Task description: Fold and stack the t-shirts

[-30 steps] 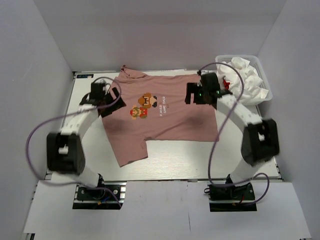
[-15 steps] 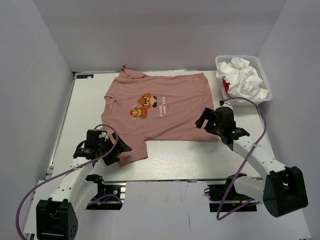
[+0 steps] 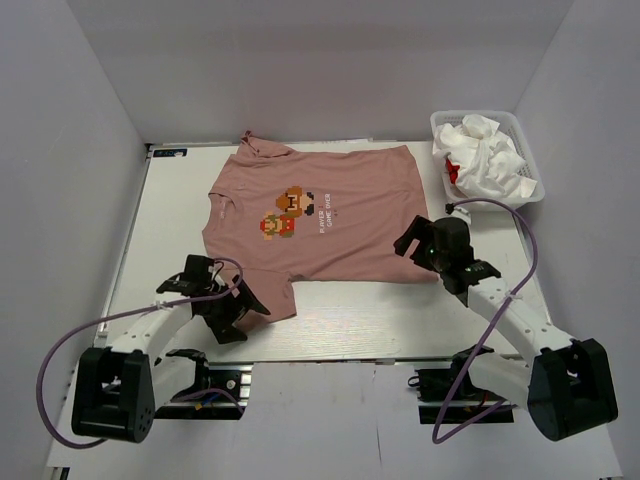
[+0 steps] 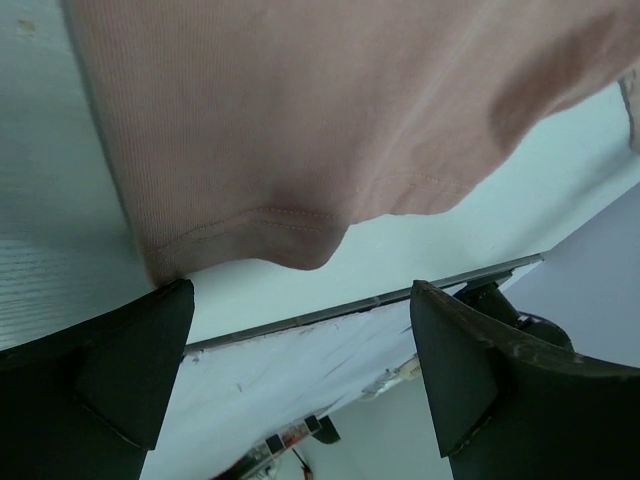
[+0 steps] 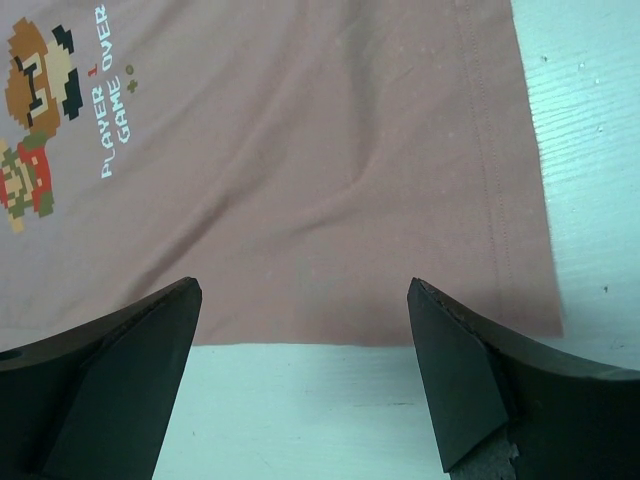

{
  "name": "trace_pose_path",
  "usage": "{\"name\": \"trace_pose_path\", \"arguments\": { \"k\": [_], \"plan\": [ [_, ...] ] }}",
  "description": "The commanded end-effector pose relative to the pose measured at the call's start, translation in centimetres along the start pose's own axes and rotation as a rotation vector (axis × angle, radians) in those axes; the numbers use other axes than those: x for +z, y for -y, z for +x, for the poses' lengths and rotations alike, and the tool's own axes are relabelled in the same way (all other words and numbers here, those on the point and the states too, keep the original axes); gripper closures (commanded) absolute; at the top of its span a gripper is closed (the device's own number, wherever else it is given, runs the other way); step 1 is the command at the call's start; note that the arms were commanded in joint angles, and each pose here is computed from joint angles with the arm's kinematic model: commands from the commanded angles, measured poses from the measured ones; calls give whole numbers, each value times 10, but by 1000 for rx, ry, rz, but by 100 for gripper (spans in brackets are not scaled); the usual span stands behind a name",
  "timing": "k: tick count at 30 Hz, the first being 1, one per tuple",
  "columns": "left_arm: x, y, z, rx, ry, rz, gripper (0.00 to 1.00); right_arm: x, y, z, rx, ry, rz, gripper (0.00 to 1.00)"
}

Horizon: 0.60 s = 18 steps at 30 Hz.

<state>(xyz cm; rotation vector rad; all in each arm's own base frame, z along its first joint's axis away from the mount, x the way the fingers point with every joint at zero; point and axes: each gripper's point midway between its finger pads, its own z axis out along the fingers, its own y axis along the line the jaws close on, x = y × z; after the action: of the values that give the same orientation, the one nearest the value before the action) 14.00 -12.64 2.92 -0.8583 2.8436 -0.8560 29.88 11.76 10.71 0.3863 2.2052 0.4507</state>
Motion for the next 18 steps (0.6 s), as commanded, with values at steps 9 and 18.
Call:
{"name": "trace_pose_path", "arguments": {
  "k": [9, 18],
  "plan": [
    [-2, -39, -55, -64, 158, -400, 10, 15, 3, 3, -13, -5, 7, 10],
    [3, -47, -64, -80, 138, -492, 59, 16, 22, 4, -22, 3, 92, 10]
  ]
}}
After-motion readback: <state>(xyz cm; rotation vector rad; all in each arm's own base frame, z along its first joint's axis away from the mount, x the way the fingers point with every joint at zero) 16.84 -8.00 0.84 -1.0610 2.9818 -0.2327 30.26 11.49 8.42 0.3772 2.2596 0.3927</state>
